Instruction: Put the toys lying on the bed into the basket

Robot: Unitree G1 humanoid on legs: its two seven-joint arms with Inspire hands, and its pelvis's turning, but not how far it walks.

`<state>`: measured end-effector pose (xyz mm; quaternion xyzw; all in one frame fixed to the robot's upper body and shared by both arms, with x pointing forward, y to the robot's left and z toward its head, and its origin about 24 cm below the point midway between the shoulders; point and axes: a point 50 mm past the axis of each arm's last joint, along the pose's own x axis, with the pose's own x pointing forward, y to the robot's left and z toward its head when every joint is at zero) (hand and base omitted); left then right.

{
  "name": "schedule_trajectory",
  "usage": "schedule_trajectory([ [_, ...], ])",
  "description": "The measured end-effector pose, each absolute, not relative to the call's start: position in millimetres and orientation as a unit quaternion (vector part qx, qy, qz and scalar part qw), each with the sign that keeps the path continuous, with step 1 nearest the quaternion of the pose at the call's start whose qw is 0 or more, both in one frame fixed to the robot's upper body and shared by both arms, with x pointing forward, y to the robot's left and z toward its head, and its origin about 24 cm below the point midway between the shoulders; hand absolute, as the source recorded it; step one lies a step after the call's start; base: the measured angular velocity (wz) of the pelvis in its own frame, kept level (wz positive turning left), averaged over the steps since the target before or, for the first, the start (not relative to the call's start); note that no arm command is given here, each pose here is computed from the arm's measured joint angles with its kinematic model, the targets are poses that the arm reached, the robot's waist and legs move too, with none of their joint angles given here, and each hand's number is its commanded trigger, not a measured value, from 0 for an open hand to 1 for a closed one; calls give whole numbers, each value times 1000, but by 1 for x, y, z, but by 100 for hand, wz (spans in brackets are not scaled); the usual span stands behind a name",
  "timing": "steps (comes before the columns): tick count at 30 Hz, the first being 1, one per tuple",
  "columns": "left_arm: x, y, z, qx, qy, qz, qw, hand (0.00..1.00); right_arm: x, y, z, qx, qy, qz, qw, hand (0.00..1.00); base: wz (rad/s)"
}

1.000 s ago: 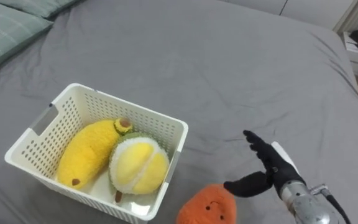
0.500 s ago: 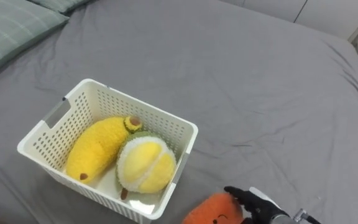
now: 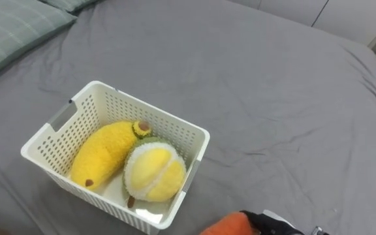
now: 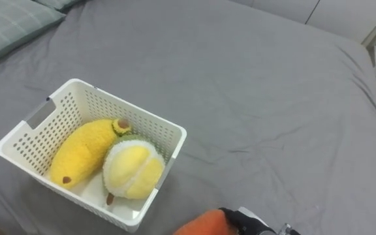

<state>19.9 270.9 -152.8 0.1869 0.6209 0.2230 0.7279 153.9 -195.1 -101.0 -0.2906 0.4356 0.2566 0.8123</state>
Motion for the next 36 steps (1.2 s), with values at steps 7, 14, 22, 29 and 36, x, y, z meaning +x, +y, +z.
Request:
schedule_trajectory([
  [7, 21, 271, -153, 187, 620, 223, 729, 0, 156, -195, -99, -303, 430, 253, 812, 100, 0],
  [14, 20, 271, -153, 187, 621, 223, 728, 0, 165, -188, -90, -325, 403, 248, 819, 100, 3],
  [22, 19, 271, -153, 187, 621, 223, 727, 0, 174, -177, -81, -326, 371, 247, 834, 100, 0],
  [29, 17, 271, -153, 188, 623, 223, 726, 0, 175, -174, -80, -324, 366, 244, 838, 100, 0],
  [36, 17, 270, -153, 186, 623, 223, 726, 0, 177, -172, -76, -323, 355, 242, 844, 100, 0],
])
